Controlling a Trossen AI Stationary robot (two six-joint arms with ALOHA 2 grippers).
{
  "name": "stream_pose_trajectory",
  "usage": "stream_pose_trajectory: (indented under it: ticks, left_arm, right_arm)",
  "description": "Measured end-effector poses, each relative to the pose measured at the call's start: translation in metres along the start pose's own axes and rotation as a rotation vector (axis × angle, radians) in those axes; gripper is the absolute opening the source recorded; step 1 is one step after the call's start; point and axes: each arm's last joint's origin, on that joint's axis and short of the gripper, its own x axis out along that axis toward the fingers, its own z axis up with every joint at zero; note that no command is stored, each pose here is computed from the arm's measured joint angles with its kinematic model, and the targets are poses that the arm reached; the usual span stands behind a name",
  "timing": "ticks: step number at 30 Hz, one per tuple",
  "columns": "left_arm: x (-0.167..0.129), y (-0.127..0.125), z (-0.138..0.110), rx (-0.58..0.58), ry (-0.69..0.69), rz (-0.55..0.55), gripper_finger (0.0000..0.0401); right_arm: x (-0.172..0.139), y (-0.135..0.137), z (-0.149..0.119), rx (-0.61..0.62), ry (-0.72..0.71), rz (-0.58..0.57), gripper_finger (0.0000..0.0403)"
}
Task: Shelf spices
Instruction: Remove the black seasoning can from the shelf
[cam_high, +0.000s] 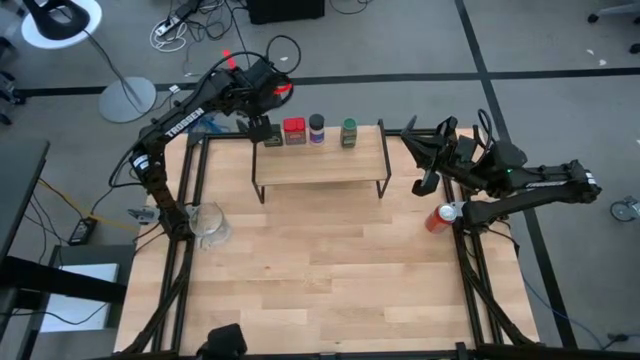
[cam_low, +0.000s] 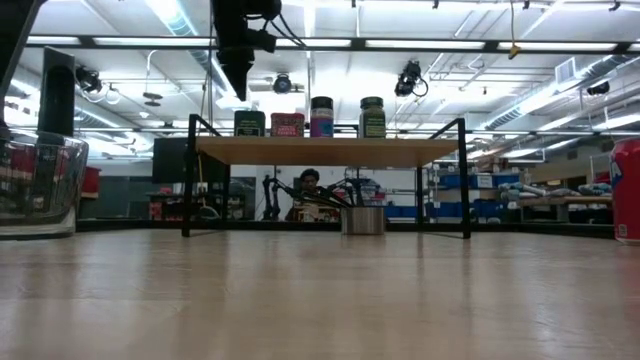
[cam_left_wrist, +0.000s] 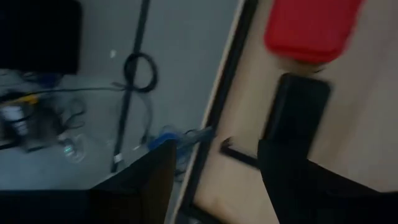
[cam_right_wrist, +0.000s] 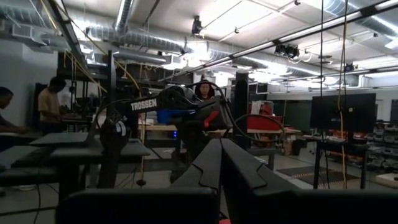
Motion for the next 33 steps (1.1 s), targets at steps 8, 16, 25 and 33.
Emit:
stream_pose_trajectory:
  ticks: [8,16,25,33]
  left_arm:
    - [-0.001,-0.007,0.001,0.049,-0.079,-0.199,0.0232]
    - [-0.002,-0.009,0.002,0.064,-0.111,-0.269,0.0277]
    - [0.006,-0.010,0.003,0.075,-0.057,-0.235,0.0338]
    - [0.027,-0.015,0.009,0.093,0.025,-0.266,0.0347]
  right_arm:
    - [0.000,0.000,-0.001,-0.012,0.006,0.001,0.0009]
    - [0.000,0.000,-0.001,-0.063,0.010,0.003,0.0009]
    - [0.000,0.000,-0.002,-0.072,0.017,0.005,0.0013]
    - [0.000,0.000,-0.002,-0.070,0.015,0.004,0.0042]
